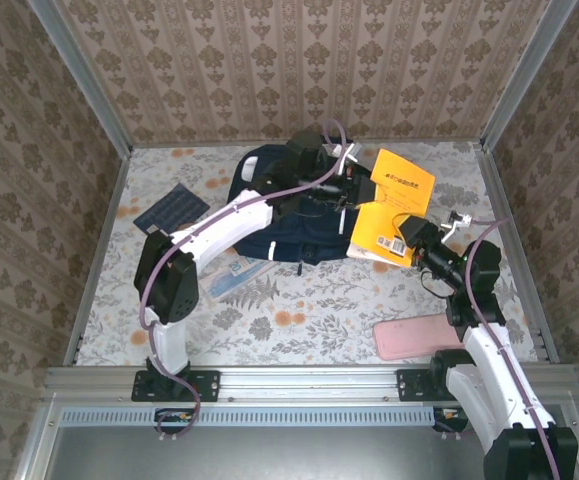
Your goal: Pack the student bag
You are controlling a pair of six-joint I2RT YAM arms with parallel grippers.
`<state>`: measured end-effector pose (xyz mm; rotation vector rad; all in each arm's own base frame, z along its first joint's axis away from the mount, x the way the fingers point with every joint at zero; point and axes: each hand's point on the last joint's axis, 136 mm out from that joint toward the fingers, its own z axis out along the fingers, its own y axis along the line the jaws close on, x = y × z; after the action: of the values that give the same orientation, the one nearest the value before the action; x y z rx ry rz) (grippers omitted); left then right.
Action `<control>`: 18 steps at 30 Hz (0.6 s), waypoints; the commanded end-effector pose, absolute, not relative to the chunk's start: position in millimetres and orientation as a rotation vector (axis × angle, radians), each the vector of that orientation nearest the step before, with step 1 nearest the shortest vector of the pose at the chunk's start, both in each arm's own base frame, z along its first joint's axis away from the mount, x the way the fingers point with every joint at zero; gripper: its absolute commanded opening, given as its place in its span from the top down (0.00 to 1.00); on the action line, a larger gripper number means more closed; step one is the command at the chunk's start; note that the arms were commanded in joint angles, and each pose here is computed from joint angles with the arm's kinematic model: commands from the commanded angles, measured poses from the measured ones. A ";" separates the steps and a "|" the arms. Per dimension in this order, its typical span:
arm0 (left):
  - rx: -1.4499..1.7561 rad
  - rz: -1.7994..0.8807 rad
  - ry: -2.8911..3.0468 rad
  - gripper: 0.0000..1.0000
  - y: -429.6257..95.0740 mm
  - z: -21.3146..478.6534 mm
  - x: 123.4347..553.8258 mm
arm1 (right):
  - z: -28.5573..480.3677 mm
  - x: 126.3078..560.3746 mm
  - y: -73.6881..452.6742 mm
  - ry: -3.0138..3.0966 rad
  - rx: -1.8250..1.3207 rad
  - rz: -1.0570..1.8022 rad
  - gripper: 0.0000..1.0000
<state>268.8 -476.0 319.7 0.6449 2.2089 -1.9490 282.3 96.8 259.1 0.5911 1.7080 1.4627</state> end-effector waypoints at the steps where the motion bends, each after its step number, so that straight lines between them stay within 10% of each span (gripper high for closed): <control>1: 0.729 -1.898 2.111 0.95 -468.9 340.2 261.9 | 266.2 281.7 96.8 1.688 0.589 1.460 0.53; 6: 0.734 -1.850 2.143 0.92 -465.6 330.8 265.3 | 265.9 281.5 96.3 1.696 0.585 1.441 0.78; 10: 0.691 -1.753 2.220 0.63 -455.2 313.0 278.3 | 262.5 281.0 95.7 1.722 0.582 1.410 0.96; 18: 0.476 -1.647 2.411 0.29 -421.2 259.7 307.6 | 264.0 281.0 98.7 1.752 0.529 1.383 1.00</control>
<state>310.7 -431.5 256.0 0.4902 2.4064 -1.6460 281.1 94.4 230.2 0.6633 1.8142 1.3846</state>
